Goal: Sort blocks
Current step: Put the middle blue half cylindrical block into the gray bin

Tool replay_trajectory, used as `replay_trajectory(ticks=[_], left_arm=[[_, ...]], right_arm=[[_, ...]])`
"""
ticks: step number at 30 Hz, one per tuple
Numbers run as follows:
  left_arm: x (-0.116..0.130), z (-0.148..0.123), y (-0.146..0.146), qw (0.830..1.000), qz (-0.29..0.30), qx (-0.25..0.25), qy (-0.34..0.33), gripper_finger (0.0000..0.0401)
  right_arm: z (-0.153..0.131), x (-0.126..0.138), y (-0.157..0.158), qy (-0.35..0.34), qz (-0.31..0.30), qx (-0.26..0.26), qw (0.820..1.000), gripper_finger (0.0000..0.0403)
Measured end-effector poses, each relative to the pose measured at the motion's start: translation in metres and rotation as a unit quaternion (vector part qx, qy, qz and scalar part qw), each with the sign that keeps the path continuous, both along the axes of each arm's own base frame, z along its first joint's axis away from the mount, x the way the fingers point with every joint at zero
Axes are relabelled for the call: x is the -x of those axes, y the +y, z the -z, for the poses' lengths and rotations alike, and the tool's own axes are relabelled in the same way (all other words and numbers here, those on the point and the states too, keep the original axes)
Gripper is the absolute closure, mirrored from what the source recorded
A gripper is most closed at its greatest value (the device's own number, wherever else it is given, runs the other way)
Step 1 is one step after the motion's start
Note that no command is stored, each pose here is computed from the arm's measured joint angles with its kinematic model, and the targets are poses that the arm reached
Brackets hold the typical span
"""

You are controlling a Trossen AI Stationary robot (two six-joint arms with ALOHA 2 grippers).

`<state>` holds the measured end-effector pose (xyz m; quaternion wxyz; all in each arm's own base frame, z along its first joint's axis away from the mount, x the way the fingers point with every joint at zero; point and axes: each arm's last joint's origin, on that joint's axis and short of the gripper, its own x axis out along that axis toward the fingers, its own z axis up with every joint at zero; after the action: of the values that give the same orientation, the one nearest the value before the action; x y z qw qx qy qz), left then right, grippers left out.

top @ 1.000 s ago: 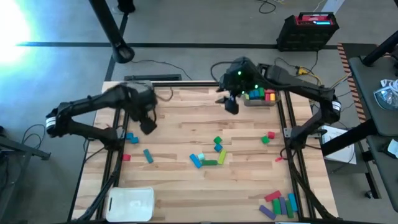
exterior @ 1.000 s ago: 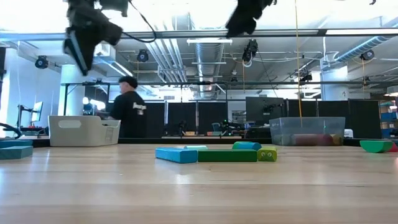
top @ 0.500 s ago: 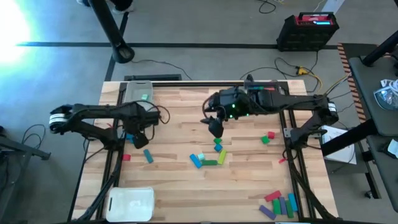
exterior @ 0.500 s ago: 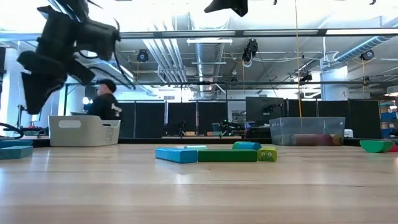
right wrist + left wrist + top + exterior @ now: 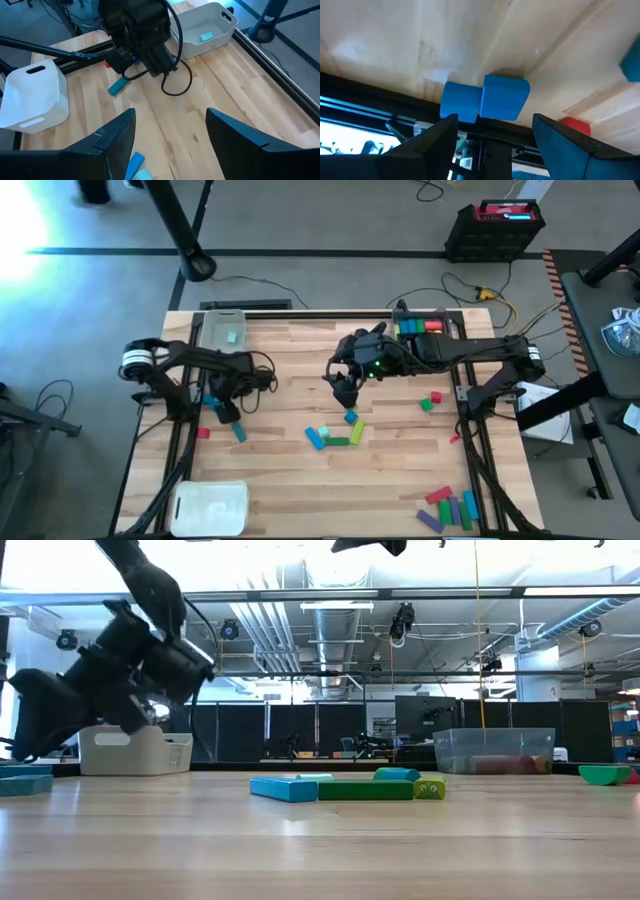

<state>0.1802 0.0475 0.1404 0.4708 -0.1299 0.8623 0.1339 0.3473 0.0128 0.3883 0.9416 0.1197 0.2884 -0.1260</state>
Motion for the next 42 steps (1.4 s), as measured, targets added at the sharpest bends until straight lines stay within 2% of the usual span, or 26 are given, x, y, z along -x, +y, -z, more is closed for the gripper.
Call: replay_trajectory(ticks=[5, 12, 15, 21, 25, 31, 35, 42], left_arm=[[-0.005, 0.018, 0.000, 0.999, -0.002, 0.027, 0.031, 0.0161], [-0.009, 0.040, 0.000, 0.997, 0.000, 0.035, 0.066, 0.0170], [-0.010, 0.045, 0.000, 0.997, 0.002, 0.033, 0.070, 0.0196], [-0.010, 0.047, 0.000, 0.997, -0.003, 0.040, 0.069, 0.0283], [-0.011, 0.041, 0.000, 0.998, -0.006, 0.036, 0.059, 0.0287], [-0.020, 0.010, 0.002, 0.999, -0.009, 0.020, 0.027, 0.0285], [-0.031, -0.026, 0.004, 0.997, -0.028, 0.040, -0.067, 0.0276], [-0.040, -0.098, 0.025, 0.973, -0.060, -0.004, -0.223, 0.0276]], right_arm=[[0.000, 0.000, -0.003, 0.004, -0.008, 0.016, 1.000, 0.0170], [0.002, 0.001, -0.005, 0.018, -0.011, 0.026, 0.999, 0.0170], [0.004, 0.003, -0.005, 0.035, -0.012, 0.026, 0.999, 0.0170], [0.008, 0.006, -0.005, 0.060, -0.013, 0.027, 0.998, 0.0170], [0.008, 0.007, -0.007, 0.065, -0.019, 0.037, 0.997, 0.0170], [0.003, 0.011, -0.017, 0.061, -0.017, 0.051, 0.997, 0.0170], [-0.001, 0.016, -0.026, 0.057, -0.011, 0.060, 0.996, 0.0170], [-0.008, 0.022, -0.043, 0.051, 0.004, 0.074, 0.996, 0.0170]])
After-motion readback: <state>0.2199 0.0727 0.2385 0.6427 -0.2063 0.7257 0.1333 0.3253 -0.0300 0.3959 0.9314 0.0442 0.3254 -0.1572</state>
